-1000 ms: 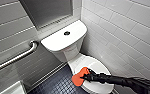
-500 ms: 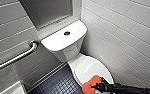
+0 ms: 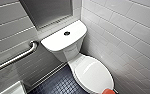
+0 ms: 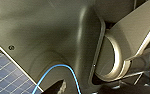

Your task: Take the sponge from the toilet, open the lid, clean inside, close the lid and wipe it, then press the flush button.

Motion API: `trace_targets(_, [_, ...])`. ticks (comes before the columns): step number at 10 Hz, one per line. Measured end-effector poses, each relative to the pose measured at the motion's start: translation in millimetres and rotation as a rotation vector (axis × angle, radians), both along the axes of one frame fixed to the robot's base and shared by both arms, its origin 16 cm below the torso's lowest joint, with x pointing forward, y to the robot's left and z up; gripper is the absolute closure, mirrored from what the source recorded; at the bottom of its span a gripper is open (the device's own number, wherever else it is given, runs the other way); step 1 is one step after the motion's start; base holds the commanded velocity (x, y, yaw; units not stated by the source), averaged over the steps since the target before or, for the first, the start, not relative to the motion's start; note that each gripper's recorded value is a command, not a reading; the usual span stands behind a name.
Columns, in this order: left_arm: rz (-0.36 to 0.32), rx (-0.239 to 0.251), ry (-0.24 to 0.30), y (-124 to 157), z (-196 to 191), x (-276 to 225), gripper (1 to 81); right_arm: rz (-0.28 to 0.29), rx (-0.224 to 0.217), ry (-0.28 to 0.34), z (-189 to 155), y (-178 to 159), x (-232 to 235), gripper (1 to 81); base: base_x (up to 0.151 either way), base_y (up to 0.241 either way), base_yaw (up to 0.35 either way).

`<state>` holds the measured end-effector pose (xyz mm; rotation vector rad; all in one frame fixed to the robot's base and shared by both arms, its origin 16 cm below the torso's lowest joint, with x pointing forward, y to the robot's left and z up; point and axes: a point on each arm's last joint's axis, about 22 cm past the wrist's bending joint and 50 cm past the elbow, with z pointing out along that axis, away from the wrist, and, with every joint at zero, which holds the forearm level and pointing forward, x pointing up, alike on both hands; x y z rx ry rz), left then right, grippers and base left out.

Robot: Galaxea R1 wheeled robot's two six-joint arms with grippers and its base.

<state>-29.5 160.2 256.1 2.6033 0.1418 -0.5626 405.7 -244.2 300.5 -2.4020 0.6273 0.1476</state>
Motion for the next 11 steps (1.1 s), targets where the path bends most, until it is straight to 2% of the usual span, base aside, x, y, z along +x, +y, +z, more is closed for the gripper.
trace_targets(2, [0.000,0.000,0.001,0,0,0,1.0,-0.042,-0.101,0.021,9,-83,-31,81.1,0.000,0.000,0.000])
trace_targets(3, [-0.001,-0.002,0.001,-1,0,0,1.0,-0.059,-0.141,0.030,17,-118,-47,81.1,0.000,0.000,0.000])
trace_targets(4, [0.000,-0.001,0.001,-1,0,0,1.0,-0.067,-0.165,0.065,25,-140,-78,81.1,0.000,0.000,0.000])
trace_targets(6, [0.000,-0.004,0.001,-3,1,0,1.0,-0.070,-0.165,0.172,41,-146,-155,81.1,0.000,0.000,0.000])
trace_targets(9, [0.002,-0.005,0.014,-3,15,-8,1.0,-0.119,-0.119,0.247,68,-128,-233,81.1,0.000,0.000,0.000])
trace_targets(11, [0.002,-0.007,-0.001,-4,30,-7,1.0,-0.134,-0.124,0.262,78,-122,-272,81.1,0.000,0.000,0.000])
